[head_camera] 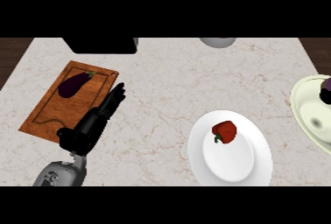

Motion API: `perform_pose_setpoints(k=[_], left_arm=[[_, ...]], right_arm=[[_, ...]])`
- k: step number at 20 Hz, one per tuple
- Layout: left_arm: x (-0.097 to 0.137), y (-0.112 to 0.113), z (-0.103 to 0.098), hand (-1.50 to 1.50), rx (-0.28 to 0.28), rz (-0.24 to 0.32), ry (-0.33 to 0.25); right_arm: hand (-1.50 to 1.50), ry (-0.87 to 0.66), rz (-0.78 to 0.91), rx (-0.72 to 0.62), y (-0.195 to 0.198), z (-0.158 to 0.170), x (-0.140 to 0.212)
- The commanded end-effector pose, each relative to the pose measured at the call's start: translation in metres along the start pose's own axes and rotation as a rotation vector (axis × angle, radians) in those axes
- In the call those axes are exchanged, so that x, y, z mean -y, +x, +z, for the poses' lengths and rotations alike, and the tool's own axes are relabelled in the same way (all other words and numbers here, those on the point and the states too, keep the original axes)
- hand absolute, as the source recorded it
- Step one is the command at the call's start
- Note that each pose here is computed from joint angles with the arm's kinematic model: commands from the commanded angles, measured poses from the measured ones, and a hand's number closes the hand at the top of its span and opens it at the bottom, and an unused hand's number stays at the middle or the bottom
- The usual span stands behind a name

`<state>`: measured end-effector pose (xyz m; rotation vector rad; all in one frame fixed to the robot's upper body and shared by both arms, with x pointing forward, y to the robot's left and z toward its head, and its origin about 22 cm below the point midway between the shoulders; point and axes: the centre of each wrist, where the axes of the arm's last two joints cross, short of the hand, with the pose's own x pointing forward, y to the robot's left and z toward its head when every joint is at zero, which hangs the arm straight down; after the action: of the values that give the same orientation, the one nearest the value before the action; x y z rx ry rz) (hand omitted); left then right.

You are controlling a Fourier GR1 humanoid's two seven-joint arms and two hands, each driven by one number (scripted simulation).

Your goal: Pick the can from the plate and place it in the bowl

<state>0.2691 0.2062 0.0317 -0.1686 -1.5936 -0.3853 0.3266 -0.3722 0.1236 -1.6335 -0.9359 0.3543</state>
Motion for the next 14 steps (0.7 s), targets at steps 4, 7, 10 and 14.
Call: perform_pose_setpoints(k=[4, 7, 10, 14], left_arm=[[-0.011, 0.007, -0.005, 0.0, 0.008, -0.014, -0.004], [0.008, -0.003, 0.004, 0.0, -0.002, 0.01, -0.003], [-0.006, 0.008, -0.003, 0.0, -0.001, 0.011, -0.006], [0.019, 0.012, 0.004, 0.0, -0.004, -0.005, -0.02]], right_arm=[[1.5, 0.352, -0.088, -0.145, -0.044, -0.024, -0.026], [-1.5, 0.383, -0.186, -0.104, -0.055, -0.036, -0.035], [-1.5, 0.343, -0.233, -0.002, -0.047, -0.035, -0.041], [-1.5, 0.209, -0.306, -0.043, -0.071, -0.046, -0.035]])
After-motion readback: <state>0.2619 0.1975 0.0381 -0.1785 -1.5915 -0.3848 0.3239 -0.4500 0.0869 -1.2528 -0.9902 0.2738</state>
